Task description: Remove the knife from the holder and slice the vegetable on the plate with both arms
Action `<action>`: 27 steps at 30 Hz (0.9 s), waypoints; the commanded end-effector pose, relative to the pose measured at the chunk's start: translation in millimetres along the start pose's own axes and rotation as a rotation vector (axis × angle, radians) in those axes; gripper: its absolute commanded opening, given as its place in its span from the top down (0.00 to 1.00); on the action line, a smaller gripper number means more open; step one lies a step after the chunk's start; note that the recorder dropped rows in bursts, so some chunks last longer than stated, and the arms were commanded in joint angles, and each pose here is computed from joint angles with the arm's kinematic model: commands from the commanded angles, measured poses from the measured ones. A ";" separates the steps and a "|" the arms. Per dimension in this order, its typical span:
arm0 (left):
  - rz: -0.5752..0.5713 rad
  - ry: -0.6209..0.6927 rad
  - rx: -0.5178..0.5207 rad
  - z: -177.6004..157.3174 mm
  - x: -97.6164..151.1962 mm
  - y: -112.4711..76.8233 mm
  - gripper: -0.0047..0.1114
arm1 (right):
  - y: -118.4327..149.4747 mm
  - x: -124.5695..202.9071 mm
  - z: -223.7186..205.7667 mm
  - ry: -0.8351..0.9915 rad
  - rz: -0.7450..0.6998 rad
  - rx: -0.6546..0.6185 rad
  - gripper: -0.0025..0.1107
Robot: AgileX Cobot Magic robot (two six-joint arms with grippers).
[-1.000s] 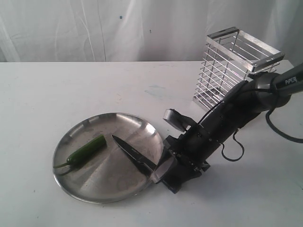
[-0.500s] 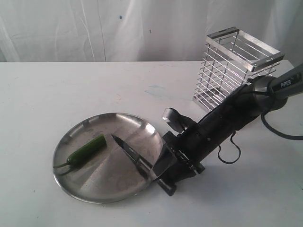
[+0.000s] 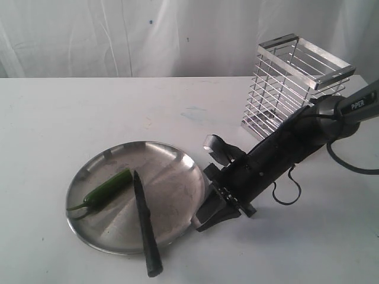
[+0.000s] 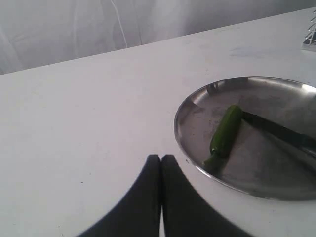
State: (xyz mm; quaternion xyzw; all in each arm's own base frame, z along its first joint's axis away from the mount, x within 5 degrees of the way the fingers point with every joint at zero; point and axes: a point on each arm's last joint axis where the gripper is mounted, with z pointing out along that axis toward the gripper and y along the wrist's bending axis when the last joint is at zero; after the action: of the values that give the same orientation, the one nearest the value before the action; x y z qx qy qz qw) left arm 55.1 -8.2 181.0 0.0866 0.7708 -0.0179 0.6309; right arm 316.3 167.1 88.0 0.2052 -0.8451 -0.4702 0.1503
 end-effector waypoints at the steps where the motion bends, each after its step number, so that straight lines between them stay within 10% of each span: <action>1: -0.007 0.000 0.004 0.1 0.9 -0.3 0.96 | -21.2 4.5 10.4 0.034 0.002 0.083 0.98; 12: -0.007 0.000 0.004 0.1 0.9 -0.3 0.96 | 53.0 5.8 -17.9 -0.050 -0.133 0.145 0.98; 22: -0.007 0.000 0.004 0.1 0.9 -0.3 0.96 | 109.4 24.7 48.8 0.032 -0.177 0.282 0.98; 27: -0.007 0.000 0.004 0.1 0.9 -0.3 0.96 | 120.4 28.0 73.1 -0.095 0.014 0.082 0.98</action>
State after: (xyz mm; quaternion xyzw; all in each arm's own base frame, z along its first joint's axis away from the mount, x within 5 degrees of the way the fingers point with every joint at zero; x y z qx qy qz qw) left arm 55.1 -8.2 181.0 0.0866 0.7708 -0.0179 0.6309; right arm 235.4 258.2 149.6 0.2424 -0.8800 -0.3955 0.1025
